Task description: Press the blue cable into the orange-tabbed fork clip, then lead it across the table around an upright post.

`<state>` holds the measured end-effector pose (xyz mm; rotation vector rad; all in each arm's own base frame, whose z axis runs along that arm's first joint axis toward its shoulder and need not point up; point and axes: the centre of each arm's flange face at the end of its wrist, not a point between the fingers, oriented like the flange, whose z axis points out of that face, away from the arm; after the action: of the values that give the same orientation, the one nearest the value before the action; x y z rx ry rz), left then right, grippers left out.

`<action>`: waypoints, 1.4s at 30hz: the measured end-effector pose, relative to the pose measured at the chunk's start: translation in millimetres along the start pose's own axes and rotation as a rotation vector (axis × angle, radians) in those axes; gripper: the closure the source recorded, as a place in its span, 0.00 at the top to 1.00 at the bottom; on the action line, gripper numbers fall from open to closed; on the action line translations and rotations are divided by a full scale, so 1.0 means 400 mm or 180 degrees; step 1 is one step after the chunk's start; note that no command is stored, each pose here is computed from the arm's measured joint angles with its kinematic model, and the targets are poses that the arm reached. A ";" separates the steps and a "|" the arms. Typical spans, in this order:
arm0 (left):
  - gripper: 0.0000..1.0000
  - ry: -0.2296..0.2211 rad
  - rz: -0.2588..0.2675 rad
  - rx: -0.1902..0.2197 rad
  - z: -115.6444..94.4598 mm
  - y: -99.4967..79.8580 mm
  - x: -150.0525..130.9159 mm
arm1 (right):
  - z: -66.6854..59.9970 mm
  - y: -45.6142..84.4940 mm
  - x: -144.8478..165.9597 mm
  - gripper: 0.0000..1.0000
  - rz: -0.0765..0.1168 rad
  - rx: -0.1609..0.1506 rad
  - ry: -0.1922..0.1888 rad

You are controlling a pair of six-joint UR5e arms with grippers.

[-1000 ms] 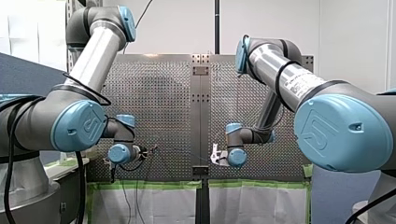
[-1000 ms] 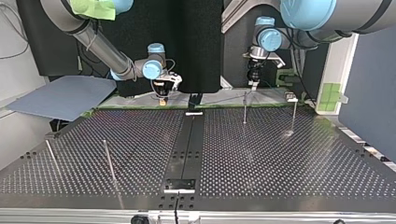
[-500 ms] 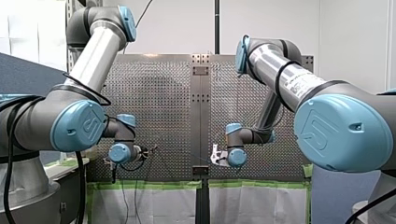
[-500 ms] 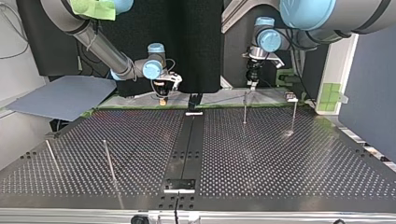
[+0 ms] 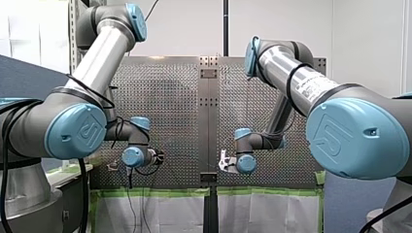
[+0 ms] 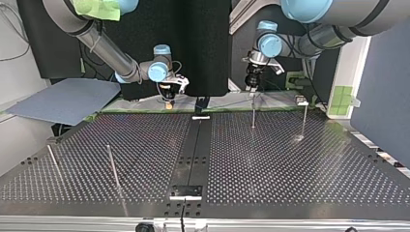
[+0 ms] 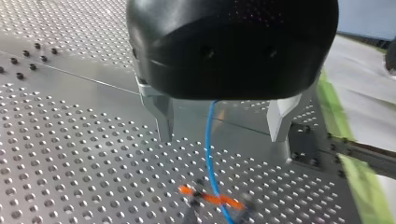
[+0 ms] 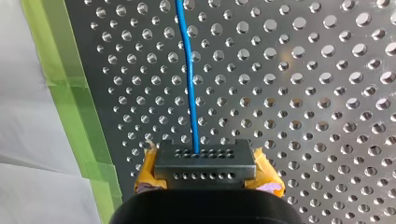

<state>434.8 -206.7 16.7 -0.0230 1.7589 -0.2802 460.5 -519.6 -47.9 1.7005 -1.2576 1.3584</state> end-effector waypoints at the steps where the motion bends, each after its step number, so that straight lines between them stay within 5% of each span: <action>1: 1.00 -0.0017 -0.0009 0.0002 0.005 -0.008 -0.003 | 0.000 0.000 0.000 0.00 0.0000 0.0000 0.0000; 18: 1.00 -0.0089 0.0003 -0.0042 0.084 -0.153 -0.029 | -0.002 -0.004 -0.004 0.00 -0.0007 0.0011 -0.0010; 30: 1.00 -0.0058 0.0057 -0.0347 0.173 -0.125 -0.005 | -0.003 -0.005 -0.005 0.00 -0.0010 0.0012 -0.0020; 42: 1.00 -0.0059 0.0162 -0.0318 0.213 -0.125 -0.025 | -0.003 -0.005 -0.005 0.00 -0.0011 0.0013 -0.0019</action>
<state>512.4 -268.4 21.3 -0.0526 1.7511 -0.1546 462.1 -517.3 -49.2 1.7098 -1.2555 1.3557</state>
